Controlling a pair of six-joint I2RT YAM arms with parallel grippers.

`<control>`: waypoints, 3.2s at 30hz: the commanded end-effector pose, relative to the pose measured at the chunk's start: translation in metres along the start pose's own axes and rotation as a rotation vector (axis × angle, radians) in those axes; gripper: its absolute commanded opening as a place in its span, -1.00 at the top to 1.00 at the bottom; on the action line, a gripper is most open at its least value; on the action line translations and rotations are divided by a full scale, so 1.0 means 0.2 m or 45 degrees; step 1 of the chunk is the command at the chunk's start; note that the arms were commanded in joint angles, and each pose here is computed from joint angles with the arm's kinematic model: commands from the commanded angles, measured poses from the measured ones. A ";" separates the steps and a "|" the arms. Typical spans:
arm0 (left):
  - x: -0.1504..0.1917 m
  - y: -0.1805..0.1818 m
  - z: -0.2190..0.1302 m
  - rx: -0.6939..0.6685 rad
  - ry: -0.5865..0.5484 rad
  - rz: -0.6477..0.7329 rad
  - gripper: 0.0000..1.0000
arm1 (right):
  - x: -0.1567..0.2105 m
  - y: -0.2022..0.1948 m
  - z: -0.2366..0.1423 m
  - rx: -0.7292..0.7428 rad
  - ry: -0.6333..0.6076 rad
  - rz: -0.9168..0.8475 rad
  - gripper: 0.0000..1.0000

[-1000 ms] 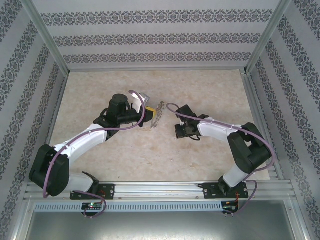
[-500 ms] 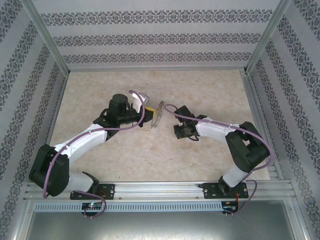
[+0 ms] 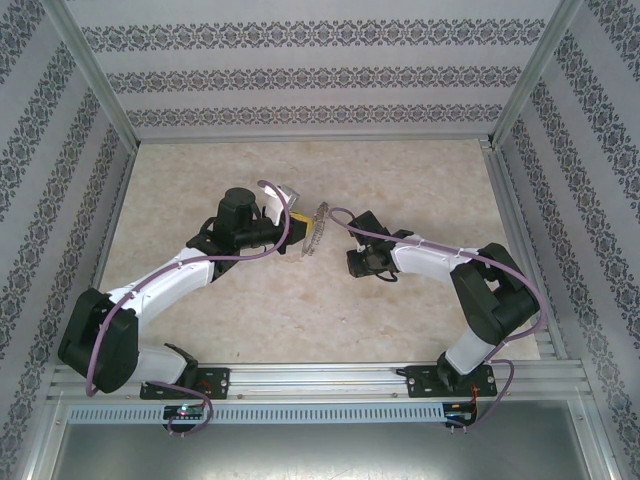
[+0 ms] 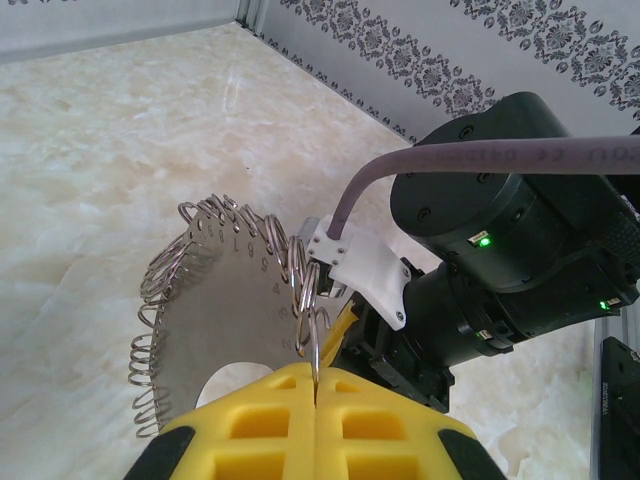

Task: Put the keys on the keyring

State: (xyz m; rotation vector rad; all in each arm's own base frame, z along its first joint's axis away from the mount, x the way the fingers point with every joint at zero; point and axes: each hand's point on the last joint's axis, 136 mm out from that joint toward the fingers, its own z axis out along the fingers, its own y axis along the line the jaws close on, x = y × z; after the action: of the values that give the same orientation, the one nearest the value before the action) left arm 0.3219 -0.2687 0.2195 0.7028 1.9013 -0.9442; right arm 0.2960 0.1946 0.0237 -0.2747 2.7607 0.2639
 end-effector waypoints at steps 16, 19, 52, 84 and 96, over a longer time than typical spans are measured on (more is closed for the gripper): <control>-0.07 -0.05 -0.01 0.038 -0.075 0.042 1.00 | 0.04 0.02 0.03 -0.003 0.029 -0.007 0.36; -0.07 -0.05 -0.01 0.039 -0.075 0.043 1.00 | 0.04 0.03 0.03 -0.007 0.031 -0.011 0.45; -0.08 -0.06 -0.02 0.032 -0.081 0.055 1.00 | 0.19 0.03 -0.11 -0.058 0.118 0.176 0.25; -0.06 -0.06 -0.02 0.043 -0.102 0.054 1.00 | 0.19 0.17 0.00 0.029 0.171 0.134 0.38; -0.05 -0.05 -0.02 0.043 -0.106 0.049 1.00 | 0.23 0.19 0.05 0.028 0.204 0.132 1.00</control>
State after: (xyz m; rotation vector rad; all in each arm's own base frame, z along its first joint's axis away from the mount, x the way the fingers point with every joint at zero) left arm 0.3194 -0.2674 0.2098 0.6897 1.8975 -0.9532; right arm 0.2594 0.2331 0.0175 -0.1500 2.8847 0.3046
